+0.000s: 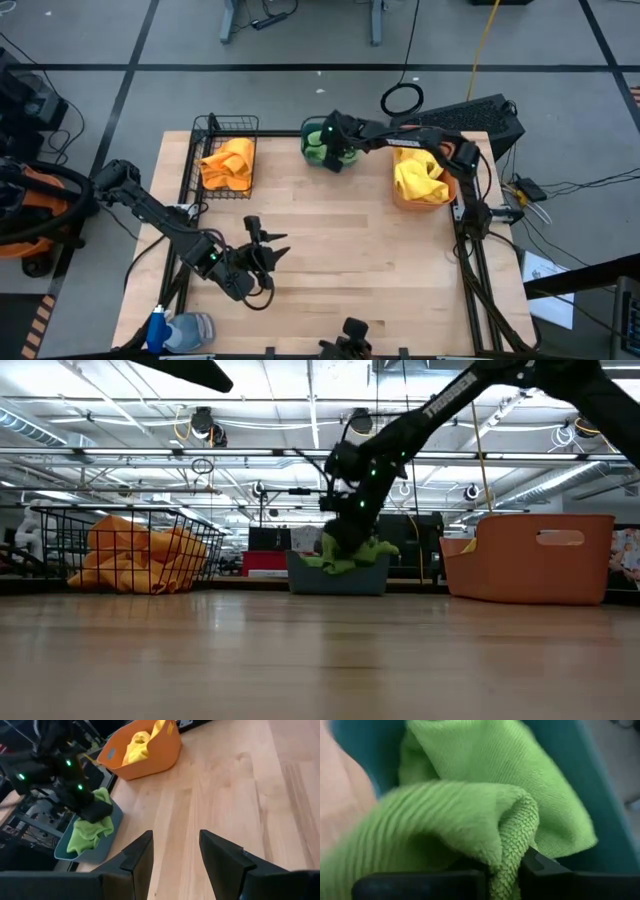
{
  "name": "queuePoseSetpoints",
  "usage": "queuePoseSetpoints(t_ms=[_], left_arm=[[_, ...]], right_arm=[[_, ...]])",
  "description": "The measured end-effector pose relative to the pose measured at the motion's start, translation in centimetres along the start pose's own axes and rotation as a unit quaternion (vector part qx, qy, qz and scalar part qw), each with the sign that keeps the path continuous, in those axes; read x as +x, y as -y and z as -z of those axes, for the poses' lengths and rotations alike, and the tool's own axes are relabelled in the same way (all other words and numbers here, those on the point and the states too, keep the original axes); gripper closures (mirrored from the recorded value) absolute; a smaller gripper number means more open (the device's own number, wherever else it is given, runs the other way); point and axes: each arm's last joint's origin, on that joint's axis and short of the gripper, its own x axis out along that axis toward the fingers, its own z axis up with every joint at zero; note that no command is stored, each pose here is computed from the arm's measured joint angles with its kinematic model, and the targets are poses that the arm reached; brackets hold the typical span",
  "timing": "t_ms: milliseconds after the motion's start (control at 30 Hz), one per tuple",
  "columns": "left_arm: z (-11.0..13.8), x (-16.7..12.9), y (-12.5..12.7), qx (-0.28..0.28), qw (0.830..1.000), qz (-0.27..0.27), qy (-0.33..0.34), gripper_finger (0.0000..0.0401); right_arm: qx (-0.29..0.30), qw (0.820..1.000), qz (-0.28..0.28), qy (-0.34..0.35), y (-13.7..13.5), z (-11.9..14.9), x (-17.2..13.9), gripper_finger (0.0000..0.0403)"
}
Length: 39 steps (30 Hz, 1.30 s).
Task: Sort microfiber towel by color & place in baskets
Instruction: Put the green microfiber cloth into the blue bin
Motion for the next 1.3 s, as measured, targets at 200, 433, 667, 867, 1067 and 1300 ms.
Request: queuePoseSetpoints(t_ms=[200,433,667,867,1067,1300], left_arm=[[0.0,0.2,-0.2,-0.003,1.000,-0.003,-0.002,0.0235],[0.0,0.2,-0.1,-0.004,1.000,-0.003,-0.001,0.0235],[0.0,0.2,-0.1,0.002,1.000,-0.003,-0.002,0.0235],[0.0,0.2,-0.1,0.001,1.000,-0.003,-0.001,0.0235],[0.0,0.2,-0.1,-0.001,1.000,-0.002,-0.001,0.0235],[0.0,0.2,-0.1,-0.002,1.000,0.005,-0.003,0.0235]], right_arm=[[-0.005,1.000,-0.002,-0.014,-0.2,0.5,1.0,0.0364],[-0.028,0.999,0.008,0.030,0.3,-0.7,-0.3,0.0363],[-0.026,0.996,-0.055,0.065,1.3,-0.7,0.6,0.0363],[-0.054,0.994,-0.062,0.069,1.7,-0.6,0.6,0.0362],[-0.035,0.996,-0.062,0.047,1.8,0.1,1.9,0.0362],[-0.014,0.997,-0.065,0.041,1.7,0.1,1.5,0.0320]])
